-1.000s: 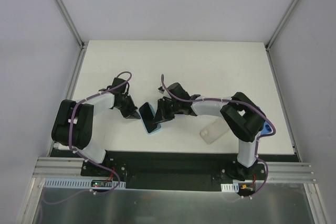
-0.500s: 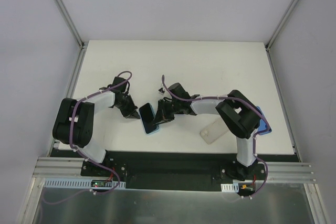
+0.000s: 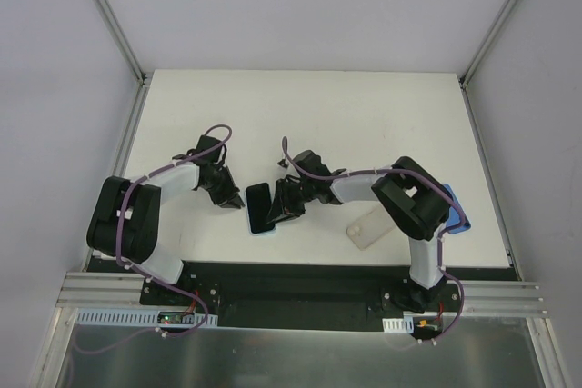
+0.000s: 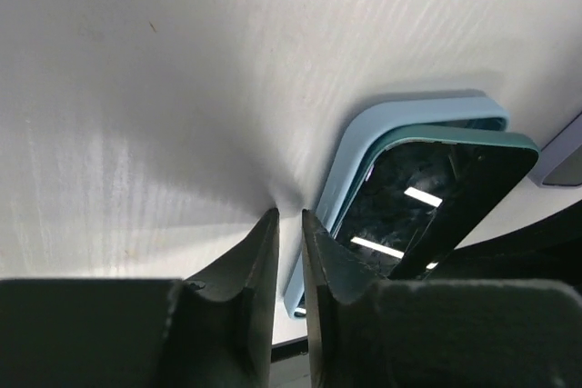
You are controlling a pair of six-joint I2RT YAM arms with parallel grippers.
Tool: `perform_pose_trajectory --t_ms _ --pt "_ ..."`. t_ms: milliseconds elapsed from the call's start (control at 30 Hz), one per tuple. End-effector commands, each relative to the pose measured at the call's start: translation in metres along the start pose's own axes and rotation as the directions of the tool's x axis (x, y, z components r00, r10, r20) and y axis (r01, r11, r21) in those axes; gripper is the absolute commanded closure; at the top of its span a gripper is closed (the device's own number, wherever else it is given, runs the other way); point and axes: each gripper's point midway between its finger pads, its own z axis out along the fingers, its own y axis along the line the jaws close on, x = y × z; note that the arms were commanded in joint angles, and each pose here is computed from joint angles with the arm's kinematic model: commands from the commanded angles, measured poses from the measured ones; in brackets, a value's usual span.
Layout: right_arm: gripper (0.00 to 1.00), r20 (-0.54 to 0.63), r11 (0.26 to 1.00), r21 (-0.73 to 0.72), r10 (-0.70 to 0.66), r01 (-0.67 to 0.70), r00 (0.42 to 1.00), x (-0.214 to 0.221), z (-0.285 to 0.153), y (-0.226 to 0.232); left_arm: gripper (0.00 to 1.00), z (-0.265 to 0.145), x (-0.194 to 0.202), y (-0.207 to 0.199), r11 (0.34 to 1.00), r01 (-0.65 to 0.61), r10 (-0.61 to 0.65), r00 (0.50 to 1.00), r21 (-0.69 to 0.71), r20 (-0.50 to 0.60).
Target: Put the phone into the phone case
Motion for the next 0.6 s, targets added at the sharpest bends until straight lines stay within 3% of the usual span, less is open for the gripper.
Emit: perform_pose_trajectory --t_ms 0,167,300,567 --pt "0.73 0.034 1.000 -0.005 -0.015 0.015 0.999 -0.001 -0.009 0.011 0.77 -0.004 0.011 0.001 0.998 -0.061 0.061 0.998 0.000 -0.001" --pt "0.62 0.043 1.000 0.023 -0.011 0.010 0.999 0.004 -0.019 0.010 0.57 -0.009 0.012 -0.007 0.994 -0.111 0.111 0.994 0.023 0.024" --pt "0.53 0.035 1.000 0.006 -0.004 0.004 0.999 0.005 -0.023 0.014 0.55 -0.008 0.012 -0.013 0.990 -0.133 0.132 0.991 0.043 0.023" --pt "0.48 0.084 0.994 0.105 -0.039 0.030 0.996 -0.001 -0.042 0.010 0.55 -0.003 0.017 -0.020 0.986 -0.144 0.145 0.989 0.089 -0.002"
